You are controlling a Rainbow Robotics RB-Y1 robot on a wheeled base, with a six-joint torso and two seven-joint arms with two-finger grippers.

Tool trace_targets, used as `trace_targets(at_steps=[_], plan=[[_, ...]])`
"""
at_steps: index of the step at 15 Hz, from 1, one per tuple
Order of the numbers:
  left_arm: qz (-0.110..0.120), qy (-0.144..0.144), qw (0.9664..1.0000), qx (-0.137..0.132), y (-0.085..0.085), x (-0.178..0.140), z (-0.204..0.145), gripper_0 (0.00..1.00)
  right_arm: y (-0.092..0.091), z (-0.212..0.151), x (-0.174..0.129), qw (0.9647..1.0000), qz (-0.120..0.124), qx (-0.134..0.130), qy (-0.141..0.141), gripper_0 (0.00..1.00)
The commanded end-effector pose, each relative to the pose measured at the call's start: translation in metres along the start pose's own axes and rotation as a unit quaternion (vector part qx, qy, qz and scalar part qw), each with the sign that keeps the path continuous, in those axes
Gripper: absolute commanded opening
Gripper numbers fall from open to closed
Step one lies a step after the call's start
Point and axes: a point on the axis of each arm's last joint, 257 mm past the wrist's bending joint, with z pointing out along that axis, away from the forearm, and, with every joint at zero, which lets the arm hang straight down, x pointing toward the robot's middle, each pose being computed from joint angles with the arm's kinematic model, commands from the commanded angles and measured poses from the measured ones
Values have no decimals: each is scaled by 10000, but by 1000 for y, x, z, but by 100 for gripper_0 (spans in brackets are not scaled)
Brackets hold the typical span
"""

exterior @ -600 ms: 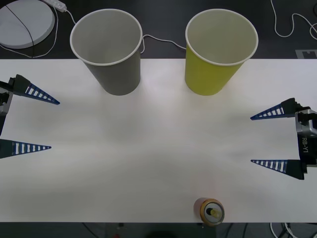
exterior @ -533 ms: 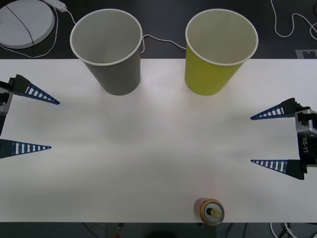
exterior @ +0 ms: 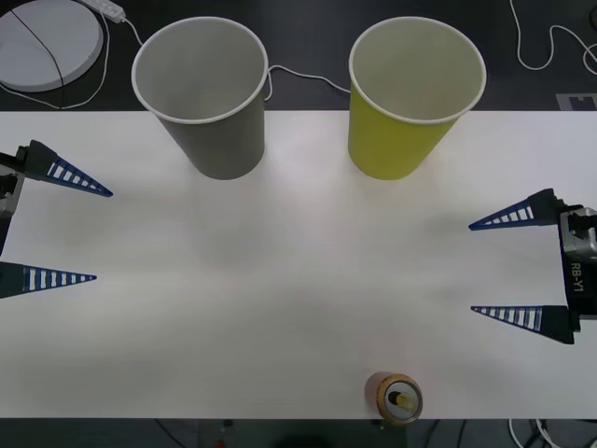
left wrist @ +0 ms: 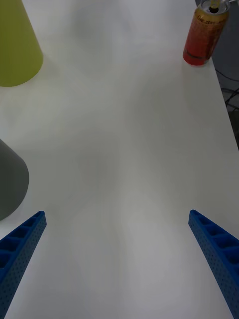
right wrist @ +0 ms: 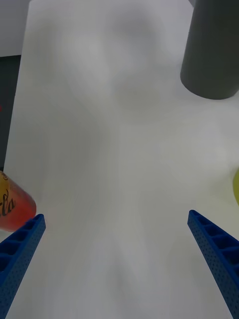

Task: Put the can into the green bin and the plastic bottle into the gray bin

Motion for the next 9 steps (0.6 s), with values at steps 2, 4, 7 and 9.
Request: trace_targets(at_steps=[2, 4, 7, 9], plan=[[0, 0, 10000, 0, 0, 0, 0, 100, 0, -2, 12, 9997, -254, -58, -19, 100], [0, 0, 10000, 0, 0, 0, 0, 100, 2, -5, 23, 9985, -515, -166, 5, 100], [0, 0, 10000, 0, 0, 0, 0, 100, -6, -12, 41, 9968, -777, -161, -28, 100], [0, 0, 10000, 0, 0, 0, 0, 100, -9, -16, 58, 9952, -958, -177, 9, 100]])
